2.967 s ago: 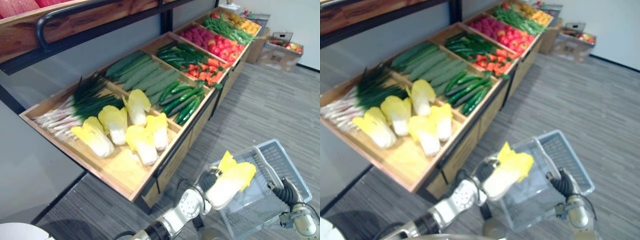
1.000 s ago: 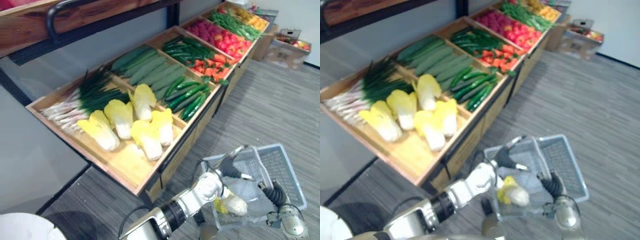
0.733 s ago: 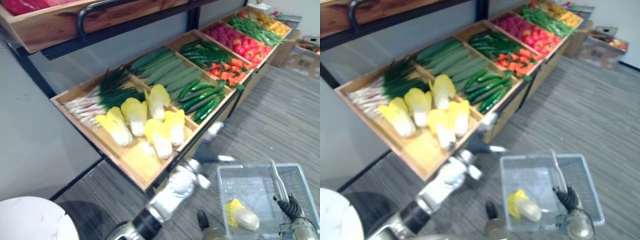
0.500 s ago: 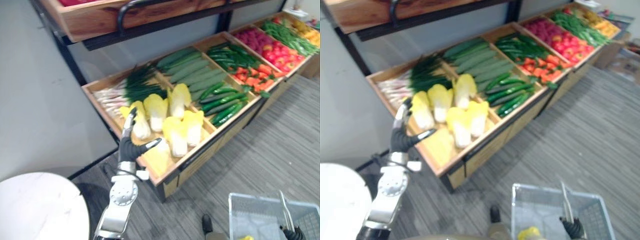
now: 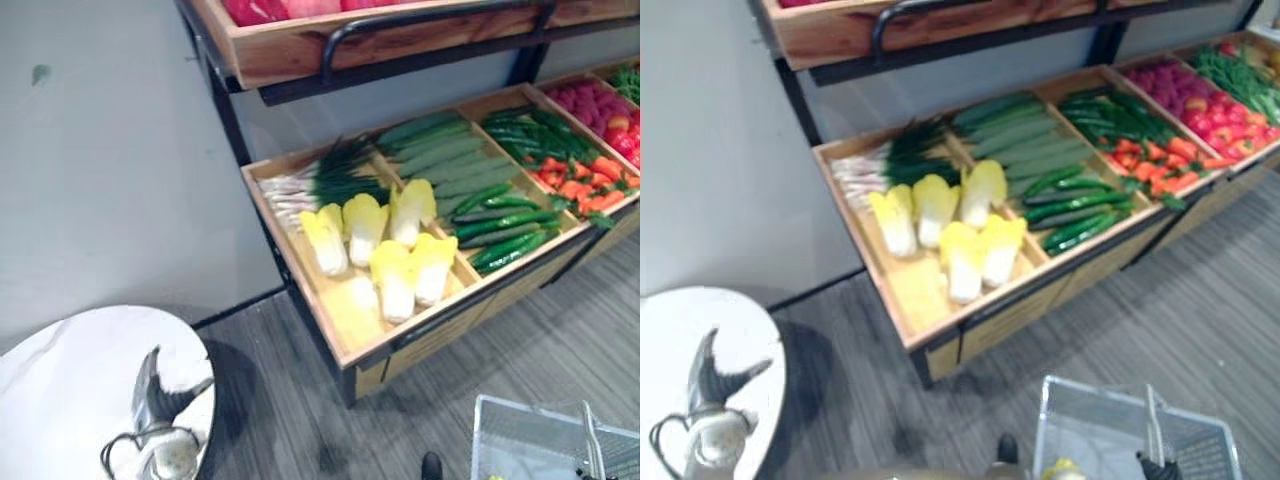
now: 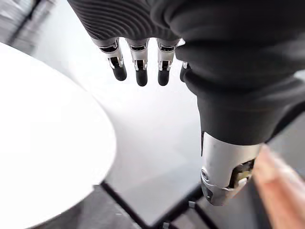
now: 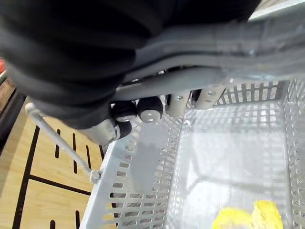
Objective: Pick vegetable in the basket
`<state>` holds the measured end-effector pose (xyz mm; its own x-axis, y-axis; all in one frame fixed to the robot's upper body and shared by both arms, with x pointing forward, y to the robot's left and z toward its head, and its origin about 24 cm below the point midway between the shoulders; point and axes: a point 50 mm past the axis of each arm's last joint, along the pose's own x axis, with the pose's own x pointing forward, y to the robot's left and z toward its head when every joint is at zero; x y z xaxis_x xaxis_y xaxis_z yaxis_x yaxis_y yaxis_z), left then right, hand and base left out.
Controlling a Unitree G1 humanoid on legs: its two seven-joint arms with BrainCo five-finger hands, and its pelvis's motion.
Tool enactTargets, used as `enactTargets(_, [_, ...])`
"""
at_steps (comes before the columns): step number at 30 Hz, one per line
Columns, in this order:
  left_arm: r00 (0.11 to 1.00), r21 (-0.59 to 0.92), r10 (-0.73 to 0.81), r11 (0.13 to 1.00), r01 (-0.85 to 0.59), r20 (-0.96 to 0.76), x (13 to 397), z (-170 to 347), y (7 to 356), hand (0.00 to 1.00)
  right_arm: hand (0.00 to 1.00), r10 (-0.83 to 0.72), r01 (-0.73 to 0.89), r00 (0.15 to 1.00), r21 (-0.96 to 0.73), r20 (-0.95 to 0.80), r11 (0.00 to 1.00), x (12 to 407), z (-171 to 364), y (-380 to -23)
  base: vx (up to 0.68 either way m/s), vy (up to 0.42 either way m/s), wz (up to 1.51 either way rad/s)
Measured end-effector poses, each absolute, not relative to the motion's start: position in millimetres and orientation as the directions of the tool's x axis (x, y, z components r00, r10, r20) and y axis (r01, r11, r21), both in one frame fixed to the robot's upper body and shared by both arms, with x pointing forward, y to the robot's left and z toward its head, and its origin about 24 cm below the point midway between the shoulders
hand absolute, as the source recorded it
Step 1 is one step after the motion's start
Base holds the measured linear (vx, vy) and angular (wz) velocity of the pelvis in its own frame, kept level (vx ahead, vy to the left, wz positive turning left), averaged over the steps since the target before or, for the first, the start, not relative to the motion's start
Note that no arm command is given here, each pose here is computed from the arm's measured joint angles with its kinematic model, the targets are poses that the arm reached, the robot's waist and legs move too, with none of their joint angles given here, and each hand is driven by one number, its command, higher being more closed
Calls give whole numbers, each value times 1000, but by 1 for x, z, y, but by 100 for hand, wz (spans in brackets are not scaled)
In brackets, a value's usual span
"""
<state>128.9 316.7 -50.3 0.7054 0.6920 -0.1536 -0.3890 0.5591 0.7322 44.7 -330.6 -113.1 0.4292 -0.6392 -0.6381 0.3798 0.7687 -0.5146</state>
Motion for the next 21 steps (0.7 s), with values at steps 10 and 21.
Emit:
enactTargets(10, [343, 601, 606, 788, -134, -718, 24, -139, 291, 0, 100, -666, 498, 405, -460, -627, 735, 63, -118, -323, -29, -39, -14])
enactTargets(21, [421, 415, 421, 903, -111, -804, 60, -151, 256, 0, 100, -633, 488, 383, -434, -673, 757, 63, -126, -316, -1, -20, -22])
